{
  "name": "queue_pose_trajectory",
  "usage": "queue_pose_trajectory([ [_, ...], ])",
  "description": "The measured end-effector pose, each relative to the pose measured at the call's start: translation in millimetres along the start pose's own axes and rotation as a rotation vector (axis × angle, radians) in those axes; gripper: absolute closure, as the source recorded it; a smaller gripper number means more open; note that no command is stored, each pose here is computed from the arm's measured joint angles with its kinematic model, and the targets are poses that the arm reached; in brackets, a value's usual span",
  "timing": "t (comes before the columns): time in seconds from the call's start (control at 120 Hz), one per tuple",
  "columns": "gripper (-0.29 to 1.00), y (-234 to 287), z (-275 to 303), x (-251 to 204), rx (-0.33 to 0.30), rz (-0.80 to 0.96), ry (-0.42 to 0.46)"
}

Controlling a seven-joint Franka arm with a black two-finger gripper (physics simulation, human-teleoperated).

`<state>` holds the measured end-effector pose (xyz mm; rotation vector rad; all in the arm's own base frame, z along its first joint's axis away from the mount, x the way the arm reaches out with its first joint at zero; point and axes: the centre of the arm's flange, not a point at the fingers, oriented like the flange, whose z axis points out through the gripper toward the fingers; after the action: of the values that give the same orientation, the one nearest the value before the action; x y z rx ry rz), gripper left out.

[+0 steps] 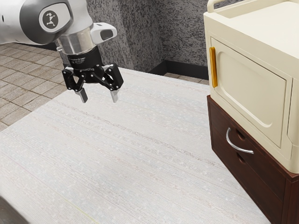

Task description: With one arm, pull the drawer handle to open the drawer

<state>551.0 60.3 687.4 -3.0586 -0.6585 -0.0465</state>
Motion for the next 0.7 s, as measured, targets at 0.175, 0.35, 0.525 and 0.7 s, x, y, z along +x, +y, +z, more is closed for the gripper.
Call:
queue_pose_trajectory([
  [0.175, 0.00, -2, -2, 0, -0.016, -0.005, -0.002],
  [0.35, 0.00, -17, -83, -36, -0.097, -0.008, 0.121],
  [0.525, 0.00, -5, -130, -97, -0.147, -0.096, 0.100],
  [0.7, 0.00, 34, -104, -97, -0.126, -0.218, 0.014],
])
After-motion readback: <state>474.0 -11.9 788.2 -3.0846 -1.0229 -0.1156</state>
